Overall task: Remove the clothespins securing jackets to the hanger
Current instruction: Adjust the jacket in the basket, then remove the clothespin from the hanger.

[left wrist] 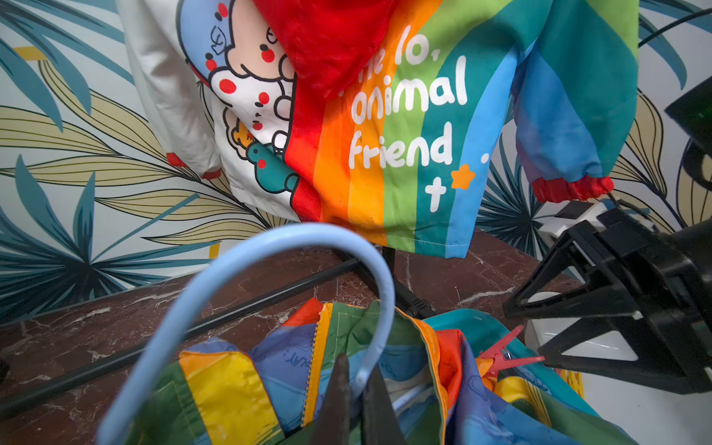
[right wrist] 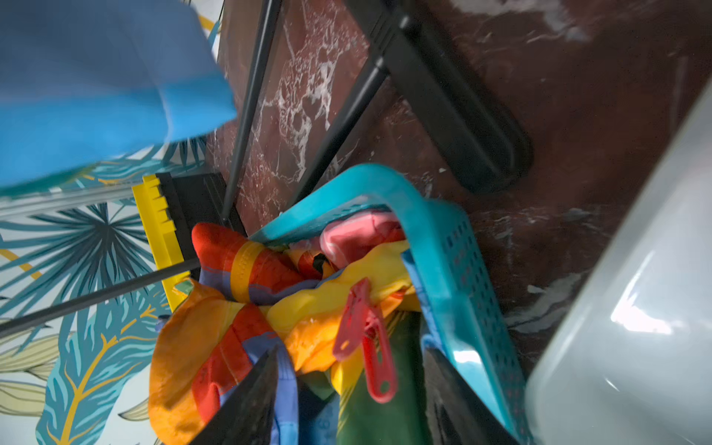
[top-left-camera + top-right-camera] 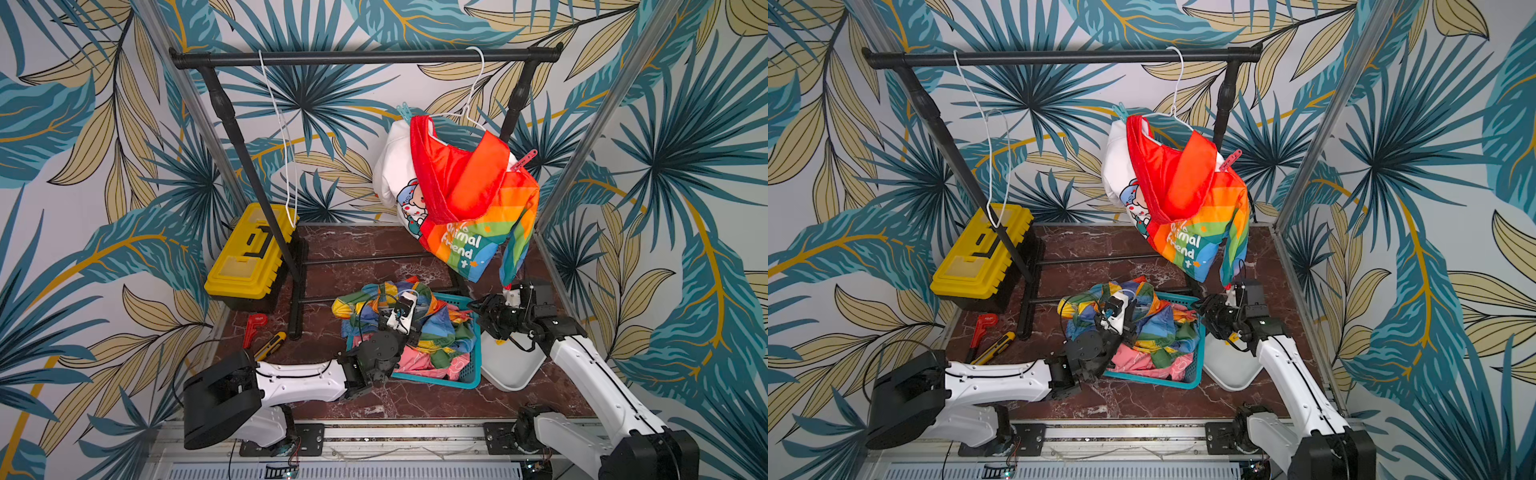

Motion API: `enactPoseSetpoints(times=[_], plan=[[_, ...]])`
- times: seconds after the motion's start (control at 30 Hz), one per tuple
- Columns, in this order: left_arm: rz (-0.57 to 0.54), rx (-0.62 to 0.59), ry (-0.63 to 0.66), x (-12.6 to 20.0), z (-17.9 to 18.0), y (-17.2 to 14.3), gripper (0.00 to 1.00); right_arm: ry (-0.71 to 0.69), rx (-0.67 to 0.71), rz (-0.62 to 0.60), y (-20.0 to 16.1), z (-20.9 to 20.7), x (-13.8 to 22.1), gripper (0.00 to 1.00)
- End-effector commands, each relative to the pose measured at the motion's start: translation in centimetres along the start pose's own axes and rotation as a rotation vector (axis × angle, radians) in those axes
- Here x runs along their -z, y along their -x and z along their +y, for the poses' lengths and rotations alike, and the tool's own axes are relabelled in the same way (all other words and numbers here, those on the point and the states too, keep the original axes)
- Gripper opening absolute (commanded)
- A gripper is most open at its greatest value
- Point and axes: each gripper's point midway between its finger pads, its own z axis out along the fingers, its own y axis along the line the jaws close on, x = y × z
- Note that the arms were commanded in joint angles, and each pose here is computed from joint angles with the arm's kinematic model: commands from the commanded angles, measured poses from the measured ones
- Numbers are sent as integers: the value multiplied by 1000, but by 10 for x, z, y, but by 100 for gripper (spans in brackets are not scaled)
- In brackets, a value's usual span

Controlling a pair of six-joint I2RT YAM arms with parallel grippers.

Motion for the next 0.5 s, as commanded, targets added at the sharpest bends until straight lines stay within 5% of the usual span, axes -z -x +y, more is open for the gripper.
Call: enactPoseSetpoints(times=[0.0, 0.47], plan=[[46, -38, -19, -2, -9, -20, 0, 3, -12, 25, -5, -3, 2, 64], [-129, -69, -53, -19, -30, 34, 0, 82, -46, 79, 4, 27, -7, 65]])
